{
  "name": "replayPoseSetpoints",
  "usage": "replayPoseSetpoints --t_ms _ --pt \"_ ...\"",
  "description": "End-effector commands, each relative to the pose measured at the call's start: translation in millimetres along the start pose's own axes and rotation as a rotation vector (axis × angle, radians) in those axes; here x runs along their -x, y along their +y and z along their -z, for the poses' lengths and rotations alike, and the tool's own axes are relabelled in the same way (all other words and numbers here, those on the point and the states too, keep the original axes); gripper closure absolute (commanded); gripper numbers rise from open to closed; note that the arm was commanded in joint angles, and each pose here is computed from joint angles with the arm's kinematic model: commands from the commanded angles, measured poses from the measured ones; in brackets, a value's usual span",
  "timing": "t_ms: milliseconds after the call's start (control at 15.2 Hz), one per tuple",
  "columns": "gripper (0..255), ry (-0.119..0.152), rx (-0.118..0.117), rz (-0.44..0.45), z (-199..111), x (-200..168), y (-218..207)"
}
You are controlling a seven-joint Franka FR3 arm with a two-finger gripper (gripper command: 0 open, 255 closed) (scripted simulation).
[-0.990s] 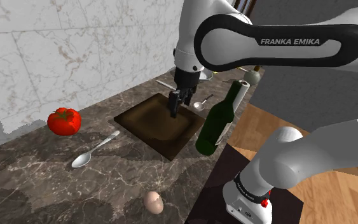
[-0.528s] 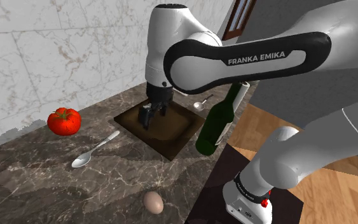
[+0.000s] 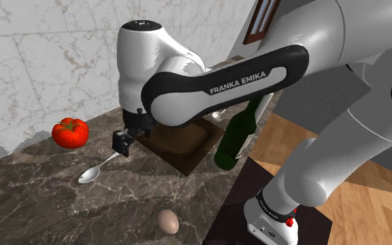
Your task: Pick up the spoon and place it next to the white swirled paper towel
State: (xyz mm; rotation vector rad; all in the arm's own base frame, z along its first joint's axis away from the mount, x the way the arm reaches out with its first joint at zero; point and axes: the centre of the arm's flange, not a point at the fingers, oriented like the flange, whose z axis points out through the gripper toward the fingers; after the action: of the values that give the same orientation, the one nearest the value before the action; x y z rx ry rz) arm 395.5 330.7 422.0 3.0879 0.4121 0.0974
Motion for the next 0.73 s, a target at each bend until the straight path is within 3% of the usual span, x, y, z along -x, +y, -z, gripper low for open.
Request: replayPoseSetpoints --t_ms 0,660 --pt "0 0.017 -0.001 0.004 -8 -10 -20" --pt "0 0.098 0.0 0.027 -51 -71 -121"
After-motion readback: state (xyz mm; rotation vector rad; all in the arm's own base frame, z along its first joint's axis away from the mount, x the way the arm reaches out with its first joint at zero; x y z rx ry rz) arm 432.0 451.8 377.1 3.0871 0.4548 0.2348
